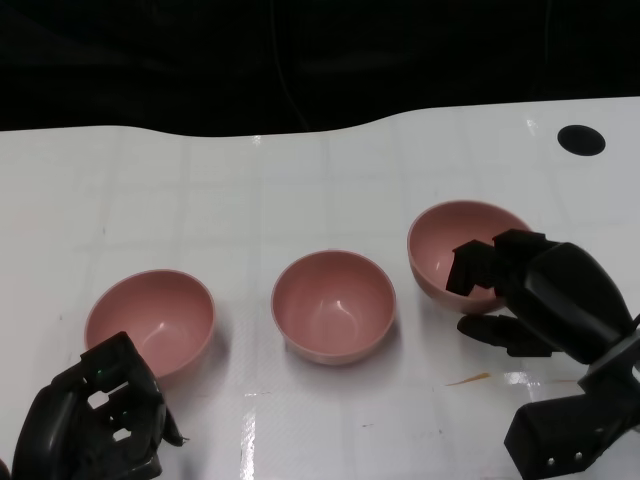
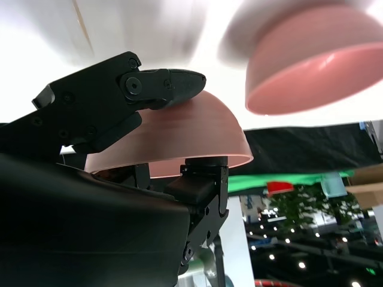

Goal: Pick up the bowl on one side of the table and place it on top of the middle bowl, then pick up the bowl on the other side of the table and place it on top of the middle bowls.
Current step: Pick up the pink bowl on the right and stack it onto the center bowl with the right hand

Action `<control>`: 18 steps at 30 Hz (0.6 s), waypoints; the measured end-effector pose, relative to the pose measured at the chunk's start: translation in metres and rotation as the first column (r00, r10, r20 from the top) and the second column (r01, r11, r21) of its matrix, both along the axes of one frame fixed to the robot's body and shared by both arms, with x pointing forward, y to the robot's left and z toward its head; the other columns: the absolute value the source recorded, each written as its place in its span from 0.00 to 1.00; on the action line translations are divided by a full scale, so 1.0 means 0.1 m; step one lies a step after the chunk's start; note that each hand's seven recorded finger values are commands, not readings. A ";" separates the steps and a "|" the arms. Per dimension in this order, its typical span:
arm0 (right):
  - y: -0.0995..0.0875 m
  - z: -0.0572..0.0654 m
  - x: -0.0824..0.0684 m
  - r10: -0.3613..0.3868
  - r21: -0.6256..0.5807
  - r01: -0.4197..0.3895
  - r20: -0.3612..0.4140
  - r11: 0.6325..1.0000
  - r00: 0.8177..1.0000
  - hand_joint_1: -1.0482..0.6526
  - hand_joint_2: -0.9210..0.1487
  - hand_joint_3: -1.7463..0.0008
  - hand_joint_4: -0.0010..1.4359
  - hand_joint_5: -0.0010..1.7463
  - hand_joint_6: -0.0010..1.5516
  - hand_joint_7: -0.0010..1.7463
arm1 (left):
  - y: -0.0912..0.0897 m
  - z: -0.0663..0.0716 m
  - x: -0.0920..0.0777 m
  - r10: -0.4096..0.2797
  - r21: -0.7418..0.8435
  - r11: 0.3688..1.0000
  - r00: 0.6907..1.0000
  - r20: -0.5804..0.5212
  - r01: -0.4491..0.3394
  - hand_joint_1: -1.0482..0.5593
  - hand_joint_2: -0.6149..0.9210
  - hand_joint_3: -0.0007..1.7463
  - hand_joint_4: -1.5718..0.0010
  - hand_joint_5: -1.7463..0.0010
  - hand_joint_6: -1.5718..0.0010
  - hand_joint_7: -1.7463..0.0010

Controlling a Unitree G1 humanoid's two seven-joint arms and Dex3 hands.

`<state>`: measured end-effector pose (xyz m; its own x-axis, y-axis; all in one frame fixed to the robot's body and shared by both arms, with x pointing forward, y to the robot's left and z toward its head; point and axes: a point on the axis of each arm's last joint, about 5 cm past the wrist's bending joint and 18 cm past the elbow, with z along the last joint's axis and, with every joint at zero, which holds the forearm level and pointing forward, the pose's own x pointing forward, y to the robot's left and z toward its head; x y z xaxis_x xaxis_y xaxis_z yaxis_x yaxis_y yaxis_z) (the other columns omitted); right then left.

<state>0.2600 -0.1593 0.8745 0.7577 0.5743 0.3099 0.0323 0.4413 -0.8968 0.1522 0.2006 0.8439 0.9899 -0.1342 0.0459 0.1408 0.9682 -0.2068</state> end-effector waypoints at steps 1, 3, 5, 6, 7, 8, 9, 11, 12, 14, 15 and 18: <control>-0.01 0.03 0.01 0.006 -0.006 -0.006 0.002 1.000 1.000 0.52 0.14 0.61 0.55 1.00 0.36 1.00 | 0.00 0.00 0.00 0.000 -0.001 1.000 1.000 0.000 0.000 0.61 0.75 0.74 0.49 0.00 0.55 0.03; -0.02 0.08 0.03 0.013 -0.011 -0.013 0.010 1.000 1.000 0.52 0.15 0.60 0.56 1.00 0.37 1.00 | -0.01 0.00 0.00 0.000 -0.003 1.000 1.000 0.001 0.000 0.61 0.75 0.74 0.49 0.00 0.56 0.03; -0.03 0.14 0.05 0.018 -0.009 -0.018 0.015 1.000 1.000 0.52 0.16 0.59 0.57 1.00 0.38 0.99 | -0.01 0.00 0.00 0.000 -0.005 1.000 1.000 0.001 0.000 0.61 0.75 0.74 0.49 0.00 0.56 0.03; -0.03 0.17 0.05 0.020 -0.008 -0.020 0.019 1.000 1.000 0.52 0.17 0.58 0.58 1.00 0.39 0.98 | -0.01 0.00 0.00 0.000 -0.005 1.000 1.000 0.001 0.000 0.61 0.75 0.74 0.49 0.00 0.56 0.03; -0.04 0.20 0.06 0.023 -0.007 -0.022 0.024 1.000 0.999 0.52 0.19 0.56 0.59 1.00 0.40 0.97 | -0.01 0.00 0.00 0.000 -0.005 1.000 1.000 0.001 0.000 0.61 0.75 0.73 0.49 0.00 0.56 0.03; -0.04 0.22 0.07 0.028 -0.006 -0.028 0.029 1.000 0.999 0.52 0.21 0.55 0.59 1.00 0.41 0.95 | -0.01 0.00 0.00 0.000 -0.005 1.000 1.000 0.001 0.000 0.61 0.75 0.73 0.49 0.00 0.56 0.03; -0.04 0.23 0.07 0.034 -0.006 -0.034 0.034 0.999 0.999 0.52 0.22 0.54 0.59 1.00 0.42 0.93 | -0.01 0.00 0.00 0.000 -0.006 1.000 1.000 0.001 0.000 0.61 0.75 0.73 0.49 0.00 0.56 0.03; -0.03 0.27 0.09 0.047 -0.006 -0.047 0.047 0.999 0.998 0.52 0.25 0.52 0.60 1.00 0.45 0.88 | -0.01 0.00 0.00 0.003 -0.006 1.000 1.000 0.000 -0.003 0.61 0.75 0.73 0.49 0.00 0.56 0.03; -0.02 0.29 0.09 0.057 -0.004 -0.057 0.057 0.998 0.997 0.52 0.25 0.51 0.60 1.00 0.46 0.86 | -0.02 0.00 0.00 0.008 -0.007 1.000 1.000 -0.001 -0.008 0.61 0.75 0.72 0.49 0.00 0.56 0.03; 0.00 0.33 0.11 0.075 -0.006 -0.075 0.070 0.997 0.995 0.52 0.26 0.50 0.61 1.00 0.48 0.84 | -0.02 0.00 0.00 0.015 -0.008 1.000 1.000 -0.003 -0.015 0.62 0.75 0.72 0.49 0.00 0.55 0.03; 0.01 0.35 0.11 0.084 -0.010 -0.083 0.075 0.996 0.994 0.52 0.26 0.50 0.61 1.00 0.48 0.84 | -0.02 0.01 0.00 0.015 -0.008 1.000 1.000 -0.004 -0.015 0.62 0.76 0.72 0.49 0.00 0.56 0.03; 0.05 0.43 0.14 0.123 -0.024 -0.121 0.100 0.992 0.987 0.51 0.26 0.51 0.60 1.00 0.49 0.81 | -0.02 0.02 0.01 0.012 -0.008 1.000 1.000 -0.001 -0.012 0.62 0.76 0.72 0.49 0.00 0.56 0.02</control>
